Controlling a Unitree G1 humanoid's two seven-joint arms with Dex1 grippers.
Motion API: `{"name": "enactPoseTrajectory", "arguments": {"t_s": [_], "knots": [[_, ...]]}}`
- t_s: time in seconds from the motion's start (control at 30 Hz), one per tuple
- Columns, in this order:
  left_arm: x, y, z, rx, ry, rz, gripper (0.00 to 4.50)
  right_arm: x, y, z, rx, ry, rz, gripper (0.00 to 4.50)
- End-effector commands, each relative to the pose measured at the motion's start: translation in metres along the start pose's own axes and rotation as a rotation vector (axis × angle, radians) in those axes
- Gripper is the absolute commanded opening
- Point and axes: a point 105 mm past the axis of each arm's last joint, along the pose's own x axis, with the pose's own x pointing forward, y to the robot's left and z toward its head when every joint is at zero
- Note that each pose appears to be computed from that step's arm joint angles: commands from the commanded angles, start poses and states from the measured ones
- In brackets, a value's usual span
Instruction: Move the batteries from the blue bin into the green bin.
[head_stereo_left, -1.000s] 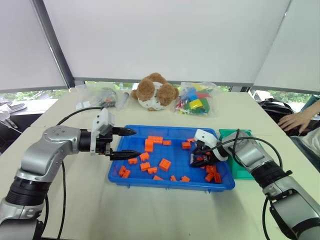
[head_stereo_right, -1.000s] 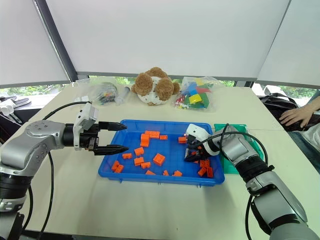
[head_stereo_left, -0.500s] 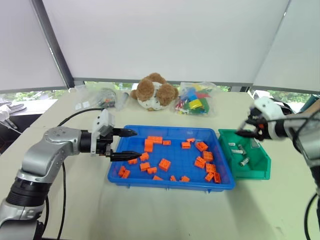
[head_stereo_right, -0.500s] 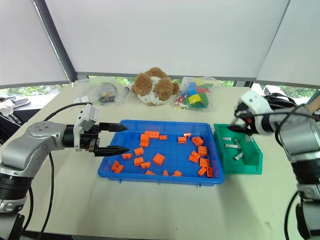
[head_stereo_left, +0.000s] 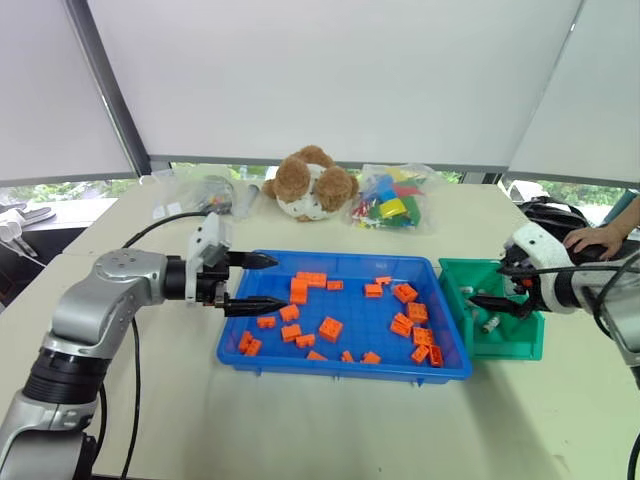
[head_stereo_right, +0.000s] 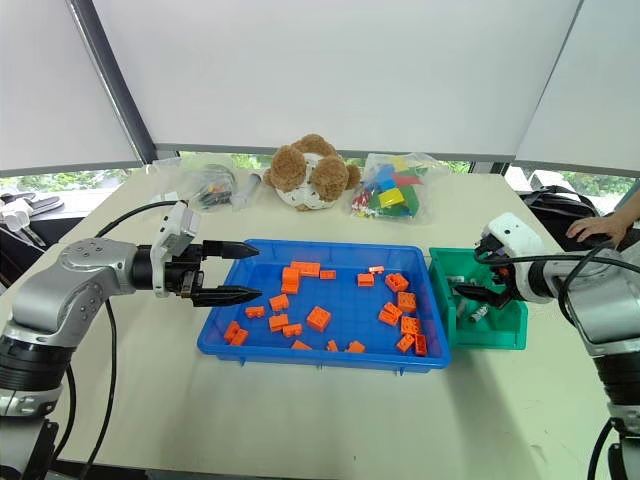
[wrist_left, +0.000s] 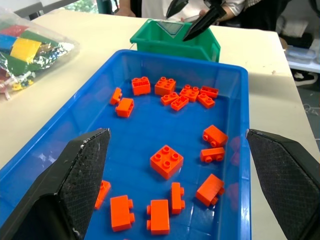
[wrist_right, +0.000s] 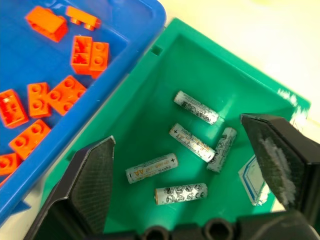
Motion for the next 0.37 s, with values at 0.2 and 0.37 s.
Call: {"name": "enactPoseTrajectory", "arguments": {"t_s": [0.2,0.37], "knots": [[-0.009,0.003,0.011,0.040,-0.005,0.019,4.50,-0.037,0.050,0.072,-0.167,-0.287,0.206,4.43],[-0.011,0.003,0.011,0.029,-0.003,0.020,4.50,-0.039,0.071,0.083,-0.194,-0.321,0.266,4.43]]}}
